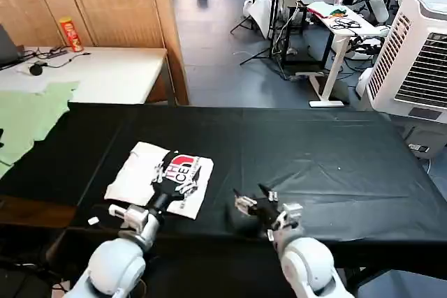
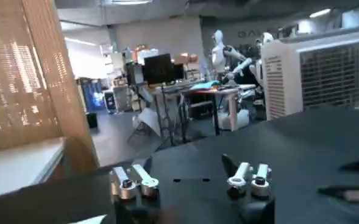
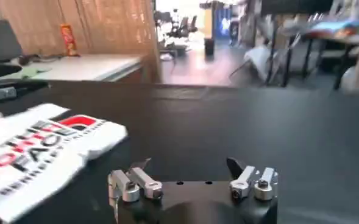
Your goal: Fold and organize the clothes.
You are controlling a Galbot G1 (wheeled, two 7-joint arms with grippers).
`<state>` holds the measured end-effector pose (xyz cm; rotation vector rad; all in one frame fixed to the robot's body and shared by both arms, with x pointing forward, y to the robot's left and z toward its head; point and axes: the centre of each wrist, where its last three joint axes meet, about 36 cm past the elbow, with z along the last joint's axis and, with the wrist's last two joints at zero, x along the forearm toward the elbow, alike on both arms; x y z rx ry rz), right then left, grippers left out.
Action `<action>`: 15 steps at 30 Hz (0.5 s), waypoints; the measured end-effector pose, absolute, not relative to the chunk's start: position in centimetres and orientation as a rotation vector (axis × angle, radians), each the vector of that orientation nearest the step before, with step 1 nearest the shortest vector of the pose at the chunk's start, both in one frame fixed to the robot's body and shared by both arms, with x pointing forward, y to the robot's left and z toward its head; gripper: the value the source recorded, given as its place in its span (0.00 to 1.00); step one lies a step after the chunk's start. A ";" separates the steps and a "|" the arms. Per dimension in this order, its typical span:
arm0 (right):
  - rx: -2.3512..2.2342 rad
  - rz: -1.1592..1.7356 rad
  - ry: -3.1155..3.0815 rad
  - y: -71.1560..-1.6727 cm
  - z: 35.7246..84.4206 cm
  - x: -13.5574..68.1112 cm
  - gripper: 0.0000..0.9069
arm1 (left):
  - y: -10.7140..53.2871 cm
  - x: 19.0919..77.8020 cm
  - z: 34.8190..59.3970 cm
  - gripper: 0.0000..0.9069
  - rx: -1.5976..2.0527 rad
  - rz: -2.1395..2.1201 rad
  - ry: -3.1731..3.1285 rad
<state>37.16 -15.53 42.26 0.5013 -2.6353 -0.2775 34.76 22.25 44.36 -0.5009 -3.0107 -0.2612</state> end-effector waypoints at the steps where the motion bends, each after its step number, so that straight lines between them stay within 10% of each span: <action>1: 0.519 -0.300 -2.622 -15.1 42.2 37.6 0.97 | 22.3 34.7 44.3 0.97 -0.494 -0.258 -3.011; 10: 0.607 -0.439 -2.529 -11.1 41.1 41.0 0.95 | 22.4 34.0 43.5 0.97 -0.445 -0.246 -3.002; 15: 0.572 -0.519 -2.491 -9.8 40.5 43.3 0.76 | 22.6 33.6 43.1 0.97 -0.424 -0.247 -3.006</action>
